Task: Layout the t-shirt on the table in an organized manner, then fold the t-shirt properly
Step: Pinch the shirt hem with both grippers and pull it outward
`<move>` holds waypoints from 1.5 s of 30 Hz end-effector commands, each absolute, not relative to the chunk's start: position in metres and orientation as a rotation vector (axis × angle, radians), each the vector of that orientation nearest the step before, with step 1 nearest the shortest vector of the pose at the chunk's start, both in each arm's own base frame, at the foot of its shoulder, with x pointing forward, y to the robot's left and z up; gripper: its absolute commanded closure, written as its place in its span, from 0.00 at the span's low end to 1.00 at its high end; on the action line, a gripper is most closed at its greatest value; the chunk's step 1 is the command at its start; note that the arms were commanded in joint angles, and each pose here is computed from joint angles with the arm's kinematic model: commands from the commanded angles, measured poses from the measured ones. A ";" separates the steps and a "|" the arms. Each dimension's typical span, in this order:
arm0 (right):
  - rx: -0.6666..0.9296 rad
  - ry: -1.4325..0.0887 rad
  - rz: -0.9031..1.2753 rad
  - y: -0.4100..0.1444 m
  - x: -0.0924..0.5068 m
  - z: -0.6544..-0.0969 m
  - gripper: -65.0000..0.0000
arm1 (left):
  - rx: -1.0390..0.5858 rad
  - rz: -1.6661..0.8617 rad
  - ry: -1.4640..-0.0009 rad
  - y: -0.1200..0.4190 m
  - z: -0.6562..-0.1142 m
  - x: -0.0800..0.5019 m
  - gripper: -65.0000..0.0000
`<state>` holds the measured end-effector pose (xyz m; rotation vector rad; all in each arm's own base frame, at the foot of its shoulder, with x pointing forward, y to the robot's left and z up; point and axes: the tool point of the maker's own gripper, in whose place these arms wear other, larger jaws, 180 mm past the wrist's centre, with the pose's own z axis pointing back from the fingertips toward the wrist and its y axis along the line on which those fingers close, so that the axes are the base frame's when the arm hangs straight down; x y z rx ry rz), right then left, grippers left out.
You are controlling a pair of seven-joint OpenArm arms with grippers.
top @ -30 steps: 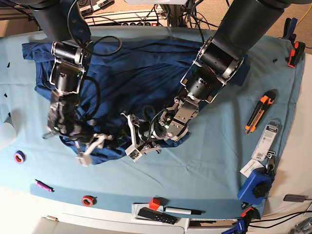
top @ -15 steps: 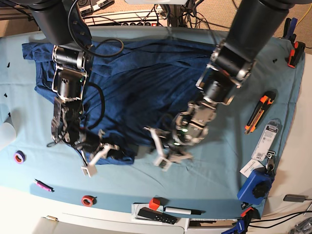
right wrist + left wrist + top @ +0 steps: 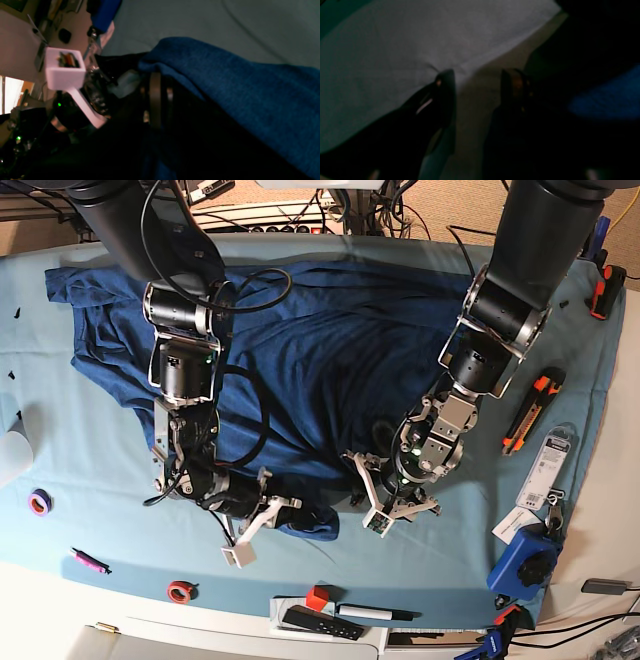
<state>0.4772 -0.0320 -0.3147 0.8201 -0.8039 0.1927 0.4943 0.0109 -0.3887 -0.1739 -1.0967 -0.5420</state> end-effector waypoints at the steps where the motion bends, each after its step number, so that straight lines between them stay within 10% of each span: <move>1: 0.854 -0.889 0.210 -0.026 0.493 -0.283 1.00 | -0.159 -0.540 -1.165 0.013 -0.363 0.512 0.55; 27: 1.324 -0.657 0.296 0.051 0.435 -0.242 1.00 | -0.159 -0.541 -1.171 0.014 -0.362 0.512 0.55; 31: 1.406 -0.693 0.272 0.051 0.437 -0.225 0.57 | -0.159 -0.541 -1.171 0.014 -0.362 0.512 0.55; 45: 1.353 -0.859 0.232 -0.031 0.469 -0.187 0.55 | -0.157 -0.540 -1.162 0.016 -0.366 0.509 0.55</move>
